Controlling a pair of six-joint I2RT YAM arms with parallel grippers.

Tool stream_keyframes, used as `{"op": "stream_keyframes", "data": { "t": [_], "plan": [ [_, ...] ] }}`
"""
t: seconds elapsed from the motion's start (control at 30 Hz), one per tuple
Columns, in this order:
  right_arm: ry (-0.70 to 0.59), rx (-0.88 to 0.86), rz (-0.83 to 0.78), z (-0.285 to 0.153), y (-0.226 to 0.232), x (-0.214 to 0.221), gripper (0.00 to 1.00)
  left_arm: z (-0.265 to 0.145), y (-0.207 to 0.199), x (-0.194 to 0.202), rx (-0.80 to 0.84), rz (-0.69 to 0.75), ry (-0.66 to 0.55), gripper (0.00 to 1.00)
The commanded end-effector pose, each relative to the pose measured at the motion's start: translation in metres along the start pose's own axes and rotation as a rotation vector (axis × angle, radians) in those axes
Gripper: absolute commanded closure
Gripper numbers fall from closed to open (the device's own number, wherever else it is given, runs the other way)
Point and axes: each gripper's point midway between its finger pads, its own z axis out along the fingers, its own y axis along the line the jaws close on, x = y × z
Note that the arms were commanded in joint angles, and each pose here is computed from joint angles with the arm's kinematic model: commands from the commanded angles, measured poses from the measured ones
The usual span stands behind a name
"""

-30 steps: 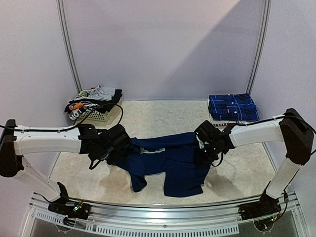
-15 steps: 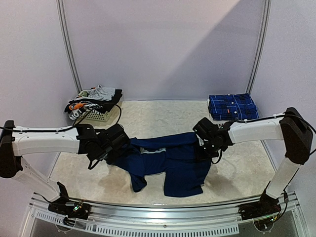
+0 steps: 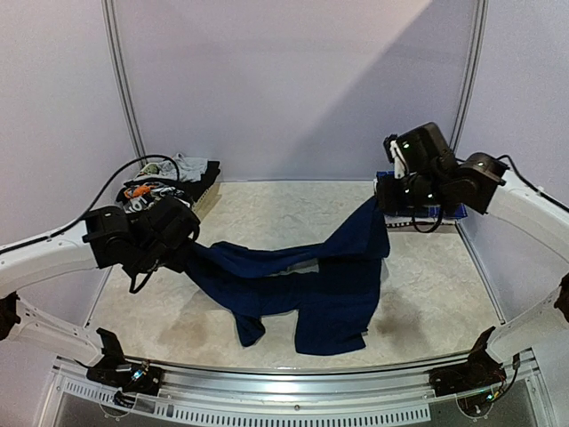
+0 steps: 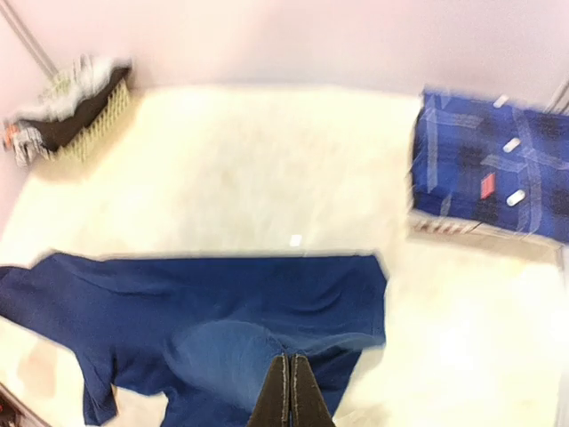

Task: Fold and stack the mixed laundry pile
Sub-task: Pick up the crumpled T-shirt from the center of the board, then flatten out the crumpled T-shirt at the center of the board.

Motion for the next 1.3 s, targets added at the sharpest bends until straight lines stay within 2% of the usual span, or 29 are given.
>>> {"op": "stream_keyframes", "data": {
  "t": [0.0, 0.23, 0.33, 0.57, 0.67, 0.83, 0.93, 1.03, 1.13, 1.27],
  "plan": [
    [-0.119, 0.08, -0.015, -0.051, -0.029, -0.037, 1.0, -0.024, 0.037, -0.022, -0.067, -0.074, -0.082, 1.0],
    [-0.28, 0.043, 0.001, -0.119, -0.039, -0.081, 1.0, -0.067, 0.073, -0.058, -0.059, -0.18, -0.225, 1.0],
    [-0.368, -0.037, 0.002, -0.157, -0.036, -0.099, 1.0, -0.088, 0.087, -0.074, -0.028, -0.226, -0.294, 1.0],
    [-0.574, -0.377, -0.103, -0.269, -0.002, -0.143, 1.0, -0.163, 0.087, -0.138, 0.278, -0.251, -0.55, 1.0],
    [-0.664, -0.44, -0.133, -0.32, -0.002, -0.162, 1.0, -0.209, 0.092, -0.163, 0.418, -0.23, -0.7, 1.0],
    [-0.766, -0.567, -0.206, -0.375, 0.009, -0.175, 1.0, -0.289, 0.116, -0.188, 0.6, -0.217, -0.921, 1.0],
    [-0.835, -0.644, -0.234, -0.407, 0.012, -0.177, 1.0, -0.323, 0.133, -0.193, 0.646, -0.212, -1.004, 1.0],
    [-0.921, -0.658, -0.224, -0.435, 0.004, -0.181, 1.0, -0.345, 0.144, -0.196, 0.681, -0.211, -1.051, 1.0],
    [-1.008, -0.595, -0.166, -0.452, -0.015, -0.192, 1.0, -0.35, 0.147, -0.203, 0.682, -0.216, -1.06, 1.0],
    [-1.007, -0.369, -0.052, -0.42, -0.038, -0.218, 1.0, -0.305, 0.135, -0.216, 0.531, -0.222, -0.921, 1.0]
  ]
}}
